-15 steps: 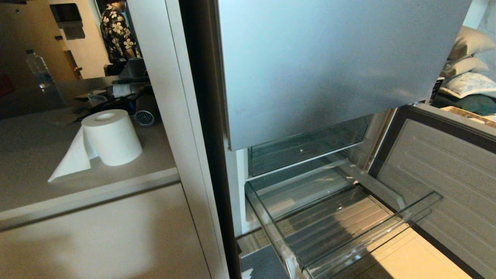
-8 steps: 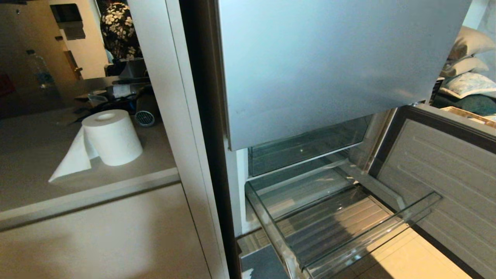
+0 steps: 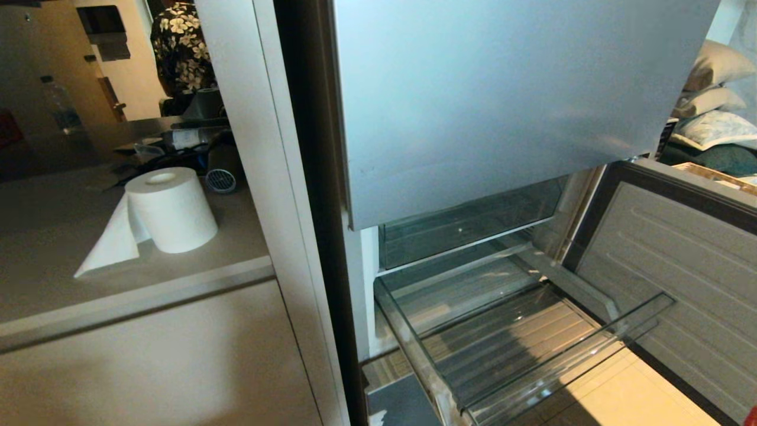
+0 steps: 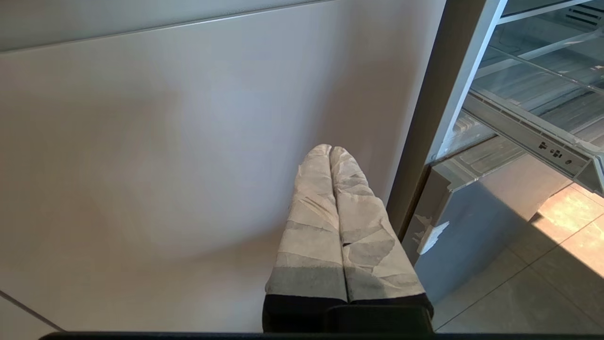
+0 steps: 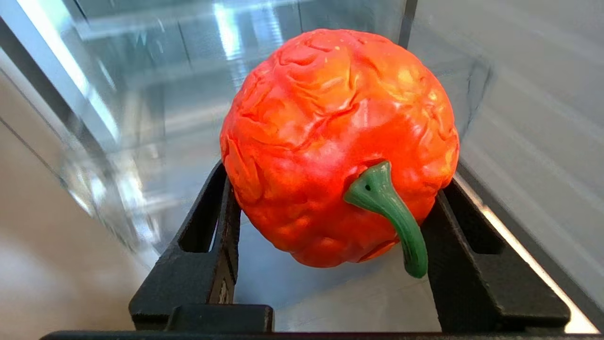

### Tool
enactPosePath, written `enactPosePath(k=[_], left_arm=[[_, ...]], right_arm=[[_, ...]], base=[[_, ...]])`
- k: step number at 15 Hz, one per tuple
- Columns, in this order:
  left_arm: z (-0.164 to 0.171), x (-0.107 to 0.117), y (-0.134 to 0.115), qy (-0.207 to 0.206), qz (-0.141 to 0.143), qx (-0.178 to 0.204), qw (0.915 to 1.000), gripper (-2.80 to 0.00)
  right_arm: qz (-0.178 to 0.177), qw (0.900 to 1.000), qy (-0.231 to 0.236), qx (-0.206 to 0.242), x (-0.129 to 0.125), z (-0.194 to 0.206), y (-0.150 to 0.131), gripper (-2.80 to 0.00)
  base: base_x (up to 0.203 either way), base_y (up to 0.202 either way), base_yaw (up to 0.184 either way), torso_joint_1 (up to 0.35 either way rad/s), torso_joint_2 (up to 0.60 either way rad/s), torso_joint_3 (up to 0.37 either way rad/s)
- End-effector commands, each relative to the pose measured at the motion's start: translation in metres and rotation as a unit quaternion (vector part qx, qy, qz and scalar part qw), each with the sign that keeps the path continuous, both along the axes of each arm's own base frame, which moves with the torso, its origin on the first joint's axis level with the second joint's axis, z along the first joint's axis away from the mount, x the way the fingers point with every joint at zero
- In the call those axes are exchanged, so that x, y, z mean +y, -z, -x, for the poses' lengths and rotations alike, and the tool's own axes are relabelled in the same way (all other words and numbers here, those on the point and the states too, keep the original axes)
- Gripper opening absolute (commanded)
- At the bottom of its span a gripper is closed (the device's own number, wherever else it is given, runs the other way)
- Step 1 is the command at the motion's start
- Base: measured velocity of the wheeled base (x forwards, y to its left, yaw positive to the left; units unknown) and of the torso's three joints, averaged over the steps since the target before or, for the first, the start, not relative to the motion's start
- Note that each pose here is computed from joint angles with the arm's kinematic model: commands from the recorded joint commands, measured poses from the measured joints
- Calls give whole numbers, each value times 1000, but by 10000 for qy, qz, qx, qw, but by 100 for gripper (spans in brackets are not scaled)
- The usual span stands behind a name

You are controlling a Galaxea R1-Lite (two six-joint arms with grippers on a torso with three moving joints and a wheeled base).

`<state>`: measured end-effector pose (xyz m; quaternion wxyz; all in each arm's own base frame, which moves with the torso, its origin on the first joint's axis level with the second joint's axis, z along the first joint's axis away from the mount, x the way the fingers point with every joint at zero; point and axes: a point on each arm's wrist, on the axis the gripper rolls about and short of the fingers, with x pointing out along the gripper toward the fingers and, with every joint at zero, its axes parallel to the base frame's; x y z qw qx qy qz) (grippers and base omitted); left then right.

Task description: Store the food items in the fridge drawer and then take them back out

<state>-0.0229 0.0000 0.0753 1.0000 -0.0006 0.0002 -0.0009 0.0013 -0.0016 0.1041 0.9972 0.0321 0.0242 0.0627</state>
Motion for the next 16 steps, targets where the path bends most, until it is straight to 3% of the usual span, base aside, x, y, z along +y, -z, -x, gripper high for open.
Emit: enactPosePath(k=[1, 4, 7, 9, 16], left_arm=[[0, 0, 0, -1, 1, 13, 10000, -280], [0, 0, 0, -1, 1, 6, 10000, -280], [0, 0, 0, -1, 1, 13, 10000, -280], [0, 0, 0, -1, 1, 6, 10000, -280], [0, 0, 0, -1, 1, 13, 10000, -280]], right_arm=[[136, 9991, 317, 255, 0, -1, 8, -280], [585, 9945, 852, 149, 0, 4, 11, -280], [747, 9906, 1013, -527, 0, 17, 12, -280], [794, 9893, 976, -743, 0, 24, 17, -280], [584, 9932, 837, -560, 1, 24, 22, -280]], base=[[0, 0, 0, 0, 0, 0], [0, 0, 0, 0, 0, 0], [0, 0, 0, 0, 0, 0], [0, 0, 0, 0, 0, 0], [0, 0, 0, 0, 0, 0]])
